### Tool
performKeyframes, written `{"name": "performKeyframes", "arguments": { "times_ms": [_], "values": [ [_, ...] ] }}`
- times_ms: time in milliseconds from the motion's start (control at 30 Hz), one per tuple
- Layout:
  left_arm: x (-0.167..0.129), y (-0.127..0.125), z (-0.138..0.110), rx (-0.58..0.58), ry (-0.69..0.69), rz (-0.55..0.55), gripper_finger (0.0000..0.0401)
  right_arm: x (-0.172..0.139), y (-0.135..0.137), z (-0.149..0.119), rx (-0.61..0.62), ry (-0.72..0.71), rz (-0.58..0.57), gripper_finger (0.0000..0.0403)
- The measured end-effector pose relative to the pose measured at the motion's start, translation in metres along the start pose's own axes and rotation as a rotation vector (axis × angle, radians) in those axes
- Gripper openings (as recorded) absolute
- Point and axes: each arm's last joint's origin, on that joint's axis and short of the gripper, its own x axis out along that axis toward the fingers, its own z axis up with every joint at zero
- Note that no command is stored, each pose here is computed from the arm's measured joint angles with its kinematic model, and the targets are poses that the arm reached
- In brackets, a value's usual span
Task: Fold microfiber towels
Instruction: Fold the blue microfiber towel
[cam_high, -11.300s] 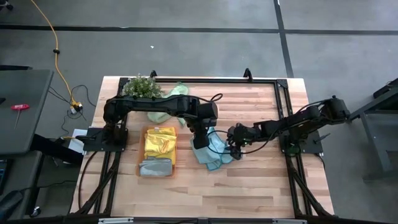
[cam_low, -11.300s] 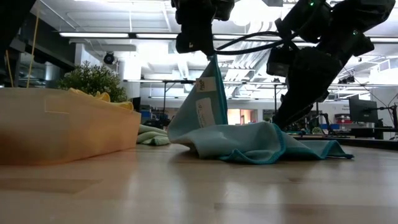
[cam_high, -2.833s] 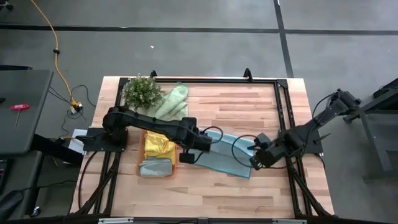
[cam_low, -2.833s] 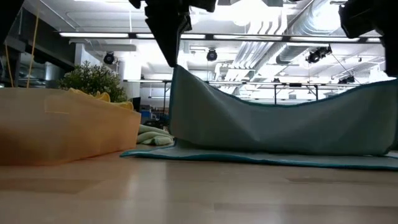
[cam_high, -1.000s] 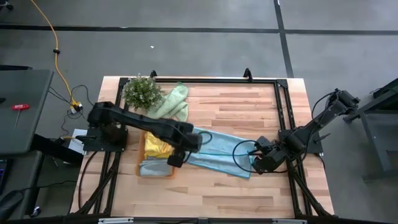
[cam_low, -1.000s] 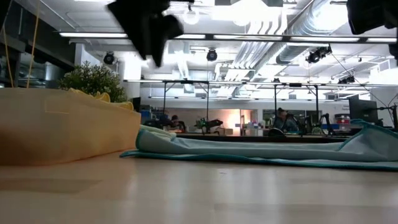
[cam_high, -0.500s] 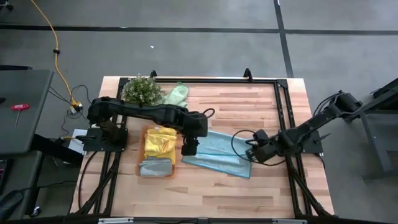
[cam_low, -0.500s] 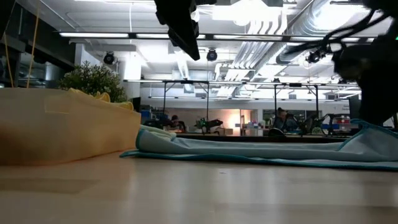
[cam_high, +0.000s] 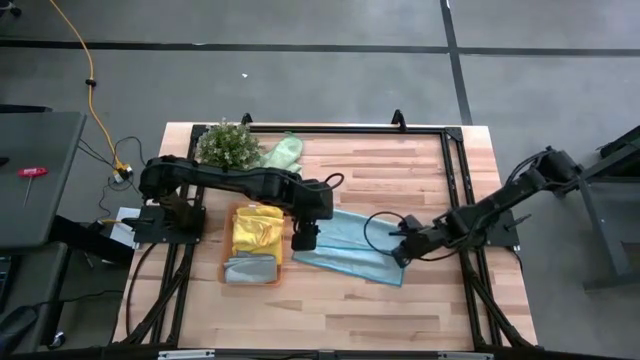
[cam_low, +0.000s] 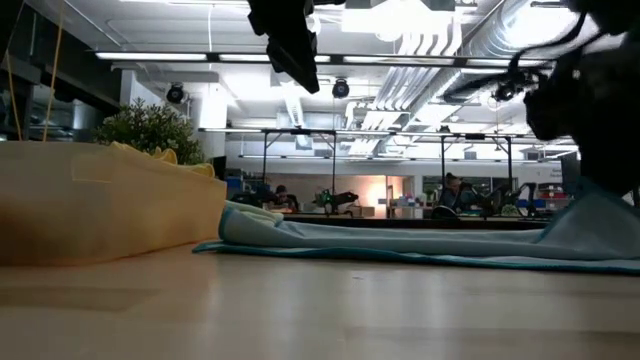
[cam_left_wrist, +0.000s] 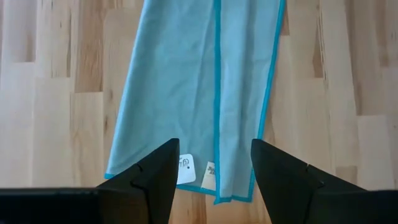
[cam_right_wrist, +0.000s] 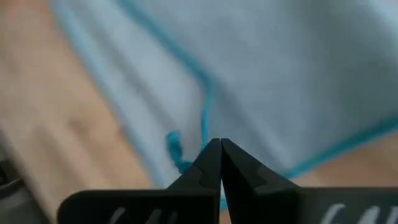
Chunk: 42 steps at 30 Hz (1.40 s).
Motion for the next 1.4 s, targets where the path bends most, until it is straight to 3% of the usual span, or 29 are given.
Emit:
{"name": "performKeyframes", "arguments": {
  "times_ms": [233, 533, 733, 800, 967, 1133, 1400],
  "values": [
    [0.000, 0.000, 0.000, 0.003, 0.005, 0.000, 0.0187, -0.010, 0.027, -0.010, -0.052, 0.031, 0.182, 0.0000],
    [0.000, 0.001, -0.005, 0.039, 0.054, 0.008, 0.0186, -0.014, 0.032, -0.037, -0.091, 0.201, 0.210, 0.0000],
    [0.000, 0.001, -0.005, 0.057, 0.054, 0.008, 0.0186, -0.022, 0.036, -0.034, -0.076, 0.062, 0.257, 0.0000],
    [0.000, 0.001, -0.004, 0.068, 0.046, 0.008, 0.0186, -0.022, 0.032, -0.030, -0.070, 0.007, 0.222, 0.0000],
    [0.000, 0.001, -0.001, 0.069, 0.007, 0.008, 0.0186, -0.016, 0.018, -0.012, 0.074, -0.172, 0.056, 0.0000],
    [0.000, 0.001, 0.000, 0.068, 0.001, 0.008, 0.0186, 0.001, 0.010, -0.001, 0.099, -0.145, -0.065, 0.0000],
    [0.001, 0.001, 0.000, 0.048, 0.001, 0.008, 0.0186, 0.028, 0.031, -0.008, 0.010, 0.027, 0.098, 0.0000]
  ]
}}
